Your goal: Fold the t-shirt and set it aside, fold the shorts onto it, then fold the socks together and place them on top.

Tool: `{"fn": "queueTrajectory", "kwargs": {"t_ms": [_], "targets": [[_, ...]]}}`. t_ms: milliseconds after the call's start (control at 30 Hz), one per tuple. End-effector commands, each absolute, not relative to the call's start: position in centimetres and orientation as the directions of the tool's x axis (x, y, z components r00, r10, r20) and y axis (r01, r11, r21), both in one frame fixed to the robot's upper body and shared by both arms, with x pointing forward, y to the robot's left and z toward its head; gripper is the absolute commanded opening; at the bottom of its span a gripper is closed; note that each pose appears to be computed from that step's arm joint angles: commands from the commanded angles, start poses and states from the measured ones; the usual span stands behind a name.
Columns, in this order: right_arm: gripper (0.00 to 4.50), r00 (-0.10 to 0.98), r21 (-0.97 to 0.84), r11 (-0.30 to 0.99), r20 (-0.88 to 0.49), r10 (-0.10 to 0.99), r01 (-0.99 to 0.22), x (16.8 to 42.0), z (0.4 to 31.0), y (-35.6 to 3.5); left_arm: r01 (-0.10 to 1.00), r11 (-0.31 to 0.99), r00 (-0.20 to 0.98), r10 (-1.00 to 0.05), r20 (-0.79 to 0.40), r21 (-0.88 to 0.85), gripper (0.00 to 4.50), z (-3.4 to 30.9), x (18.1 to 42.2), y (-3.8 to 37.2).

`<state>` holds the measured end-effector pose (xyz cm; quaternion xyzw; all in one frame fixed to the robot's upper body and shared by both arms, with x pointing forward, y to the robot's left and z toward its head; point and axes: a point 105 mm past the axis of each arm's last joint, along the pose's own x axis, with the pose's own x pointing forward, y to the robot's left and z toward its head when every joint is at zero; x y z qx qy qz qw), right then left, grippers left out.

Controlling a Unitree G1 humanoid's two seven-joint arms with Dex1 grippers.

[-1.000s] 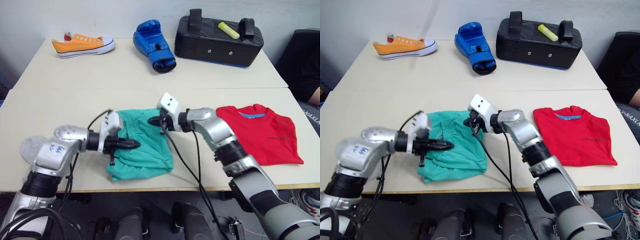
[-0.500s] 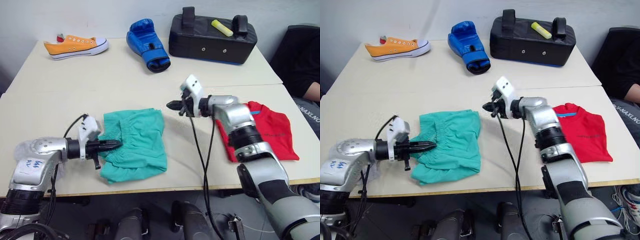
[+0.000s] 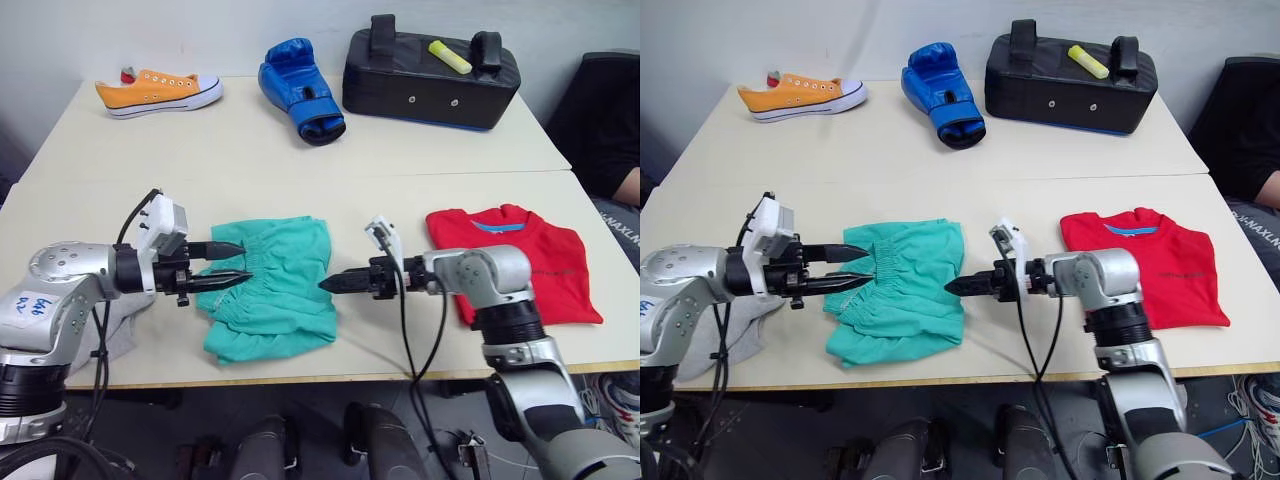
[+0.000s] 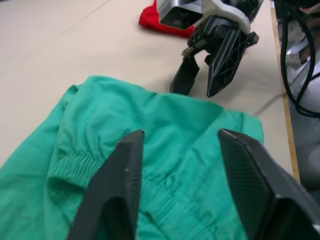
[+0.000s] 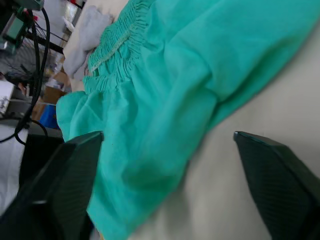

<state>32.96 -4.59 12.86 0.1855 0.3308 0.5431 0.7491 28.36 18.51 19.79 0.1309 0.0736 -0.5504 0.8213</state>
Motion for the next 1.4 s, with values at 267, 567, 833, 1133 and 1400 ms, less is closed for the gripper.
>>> {"fn": "queueTrajectory", "kwargs": {"t_ms": [267,567,833,1133,1400], "targets": [[4.50,0.139,0.681,0.257,-0.224,0.965,-0.685,33.5,12.6,1.2,0.898,0.391,0.433,-0.862,-0.262,0.200,4.46,21.8,28.2,19.9],[2.16,0.179,0.651,0.298,-0.244,0.953,-0.698,34.4,12.3,1.5,0.910,0.375,0.411,-0.873,-0.263,0.175,4.50,21.6,27.6,19.5],[0.03,0.207,0.539,0.325,-0.269,0.941,-0.777,33.9,14.4,-1.3,0.942,0.318,0.334,-0.925,-0.184,0.113,4.50,22.9,27.4,17.9],[0.03,0.371,0.260,0.501,-0.420,0.828,-0.825,30.0,21.4,-13.8,0.998,0.039,0.043,-0.997,-0.071,0.055,4.50,25.0,25.5,12.6],[0.03,0.642,-0.021,0.779,-0.581,0.500,-0.626,28.8,25.1,-28.8,0.991,-0.116,-0.110,-0.991,-0.077,0.073,4.50,24.2,24.7,9.3]]}}
